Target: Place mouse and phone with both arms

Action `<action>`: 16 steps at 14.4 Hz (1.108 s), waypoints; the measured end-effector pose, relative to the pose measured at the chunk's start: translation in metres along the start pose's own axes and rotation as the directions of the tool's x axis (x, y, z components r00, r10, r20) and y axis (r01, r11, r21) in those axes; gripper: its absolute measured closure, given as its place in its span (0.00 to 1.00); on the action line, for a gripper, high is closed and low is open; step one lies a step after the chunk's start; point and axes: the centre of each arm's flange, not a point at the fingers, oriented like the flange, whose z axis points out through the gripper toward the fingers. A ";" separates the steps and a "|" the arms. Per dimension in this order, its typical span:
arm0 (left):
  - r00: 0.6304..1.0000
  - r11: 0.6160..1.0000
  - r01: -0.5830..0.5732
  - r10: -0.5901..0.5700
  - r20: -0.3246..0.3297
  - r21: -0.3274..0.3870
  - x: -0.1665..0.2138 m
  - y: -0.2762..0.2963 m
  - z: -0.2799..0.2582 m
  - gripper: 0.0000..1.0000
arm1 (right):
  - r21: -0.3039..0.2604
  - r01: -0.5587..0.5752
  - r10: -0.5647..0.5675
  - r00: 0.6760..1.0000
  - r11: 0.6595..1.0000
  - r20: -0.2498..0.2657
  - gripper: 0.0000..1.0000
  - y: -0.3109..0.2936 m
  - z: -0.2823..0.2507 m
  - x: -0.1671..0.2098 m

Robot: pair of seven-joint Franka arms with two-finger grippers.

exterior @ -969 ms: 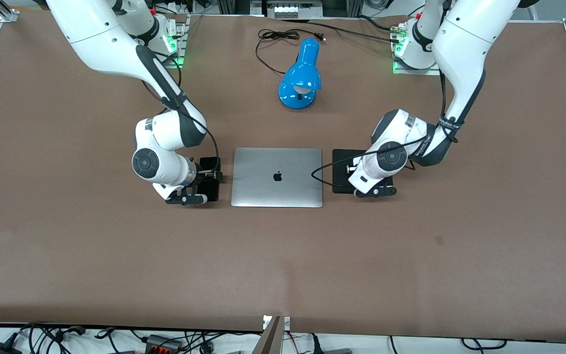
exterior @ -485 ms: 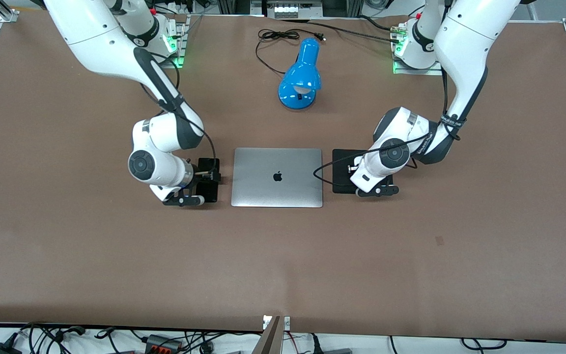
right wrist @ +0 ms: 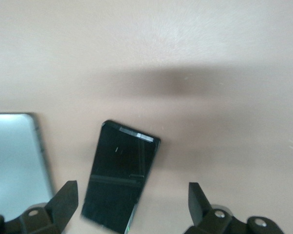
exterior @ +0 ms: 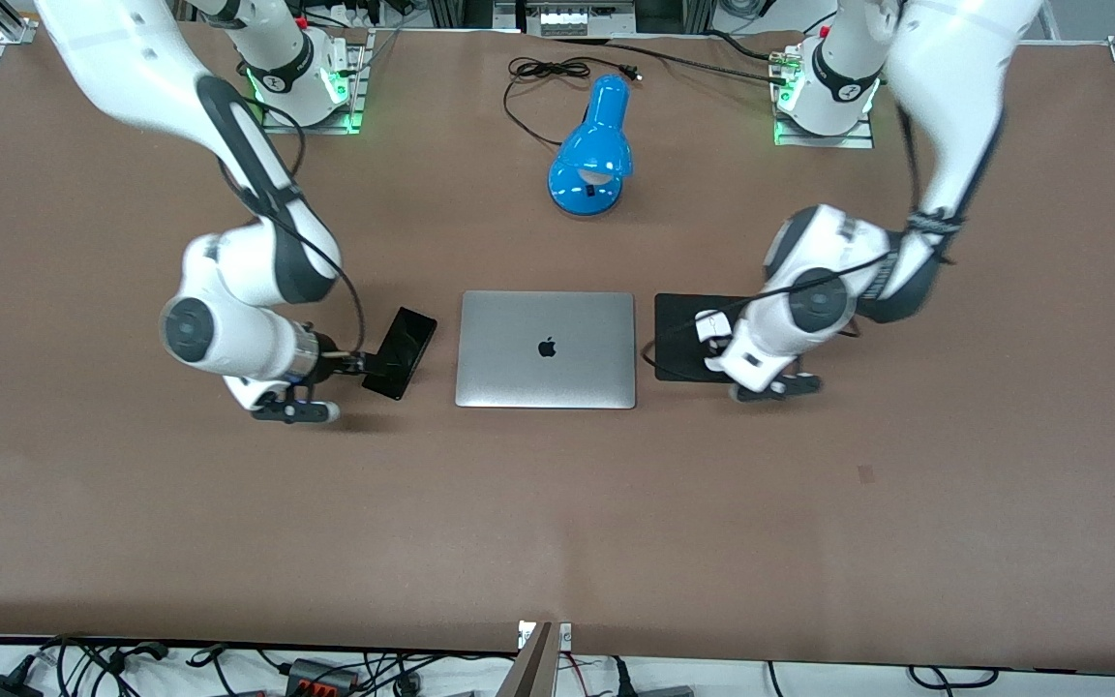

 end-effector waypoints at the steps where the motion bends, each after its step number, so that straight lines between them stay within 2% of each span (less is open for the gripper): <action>1: 1.000 1.000 -0.024 0.024 0.003 0.006 0.011 -0.018 -0.026 0.00 | 0.004 -0.008 0.008 1.000 1.000 0.017 0.00 0.006 -0.032 -0.003; 4: 0.993 0.993 -0.114 0.114 -0.036 -0.015 0.047 -0.085 -0.074 0.00 | 0.011 -0.042 0.040 0.995 0.999 0.096 0.00 0.035 -0.136 -0.014; 5: 0.989 0.990 -0.139 0.138 -0.057 -0.022 0.058 -0.108 -0.087 0.00 | 0.003 -0.051 0.050 0.993 0.999 0.103 0.00 0.045 -0.168 -0.018; 6: 0.985 0.986 -0.162 0.160 -0.065 -0.024 0.065 -0.129 -0.100 0.00 | -0.022 -0.057 0.059 0.994 0.998 0.091 0.00 0.056 -0.196 -0.023; 8: 0.970 0.970 -0.241 0.240 -0.039 -0.020 0.070 -0.162 -0.126 0.00 | -0.106 -0.055 0.062 0.996 0.993 0.058 0.00 0.068 -0.241 -0.041; 10: 0.947 0.947 -0.321 0.321 0.012 -0.019 0.061 -0.175 -0.153 0.00 | -0.164 -0.047 0.057 0.997 0.985 0.059 0.00 0.068 -0.260 -0.059; 13: 0.920 0.927 -0.375 0.374 0.119 -0.015 0.020 -0.164 -0.198 0.00 | -0.191 -0.054 0.070 0.994 0.980 0.082 0.00 0.075 -0.252 -0.070; 14: 0.917 0.924 -0.383 0.381 0.121 -0.005 0.009 -0.158 -0.213 0.00 | -0.194 -0.062 0.079 0.994 0.979 0.080 0.00 0.081 -0.246 -0.075; 16: 0.921 0.922 -0.387 0.384 0.070 0.025 -0.010 -0.153 -0.244 0.00 | -0.196 -0.077 0.091 0.994 0.978 0.061 0.00 0.093 -0.237 -0.089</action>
